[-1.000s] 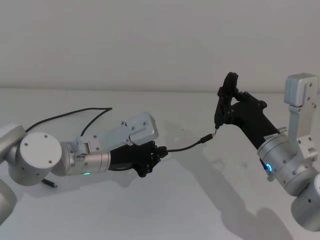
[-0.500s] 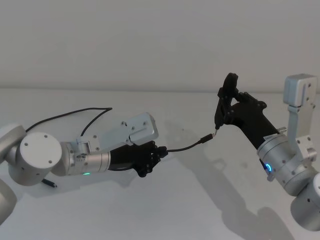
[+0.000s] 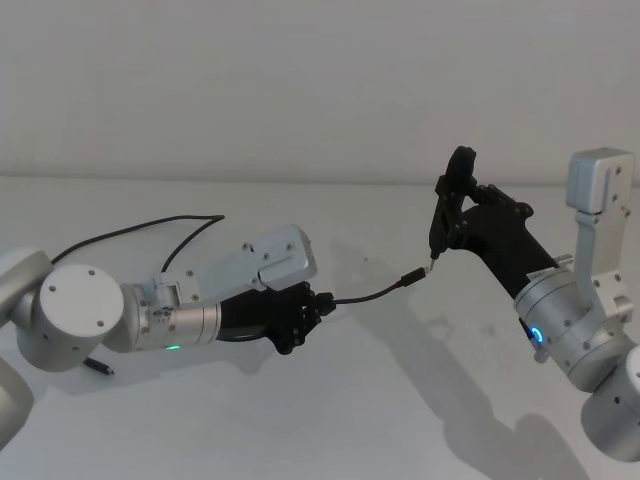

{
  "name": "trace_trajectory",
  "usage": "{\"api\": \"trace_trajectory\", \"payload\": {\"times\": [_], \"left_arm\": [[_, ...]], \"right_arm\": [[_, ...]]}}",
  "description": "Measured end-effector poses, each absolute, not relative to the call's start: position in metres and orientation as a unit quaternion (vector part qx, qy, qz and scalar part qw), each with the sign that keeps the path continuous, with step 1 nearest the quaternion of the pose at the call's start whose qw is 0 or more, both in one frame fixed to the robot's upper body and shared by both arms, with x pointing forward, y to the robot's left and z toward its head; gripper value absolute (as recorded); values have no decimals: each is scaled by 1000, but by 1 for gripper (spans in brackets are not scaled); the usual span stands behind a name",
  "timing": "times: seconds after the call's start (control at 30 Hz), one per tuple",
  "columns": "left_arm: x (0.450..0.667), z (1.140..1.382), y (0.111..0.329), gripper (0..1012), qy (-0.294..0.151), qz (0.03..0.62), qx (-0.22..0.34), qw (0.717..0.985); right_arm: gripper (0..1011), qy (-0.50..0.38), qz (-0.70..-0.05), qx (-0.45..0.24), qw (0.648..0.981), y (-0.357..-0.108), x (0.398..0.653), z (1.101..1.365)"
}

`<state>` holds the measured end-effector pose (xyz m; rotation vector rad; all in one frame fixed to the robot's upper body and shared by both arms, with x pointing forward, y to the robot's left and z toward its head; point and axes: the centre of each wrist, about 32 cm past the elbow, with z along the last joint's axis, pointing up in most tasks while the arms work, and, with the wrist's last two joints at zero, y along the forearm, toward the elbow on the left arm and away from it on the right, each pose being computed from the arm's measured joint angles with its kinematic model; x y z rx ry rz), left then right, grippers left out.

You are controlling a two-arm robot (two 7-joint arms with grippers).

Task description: Pick up the data cable with the one hand.

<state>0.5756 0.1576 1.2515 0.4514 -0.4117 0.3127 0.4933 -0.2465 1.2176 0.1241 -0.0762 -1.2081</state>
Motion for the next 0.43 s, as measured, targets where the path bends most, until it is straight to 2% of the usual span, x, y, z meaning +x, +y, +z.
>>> {"api": "trace_trajectory", "payload": {"times": [0.43], "left_arm": [[576, 1251, 158, 40, -202, 153, 221, 942]], "right_arm": [[275, -36, -568, 58, 820, -247, 494, 1218]]}}
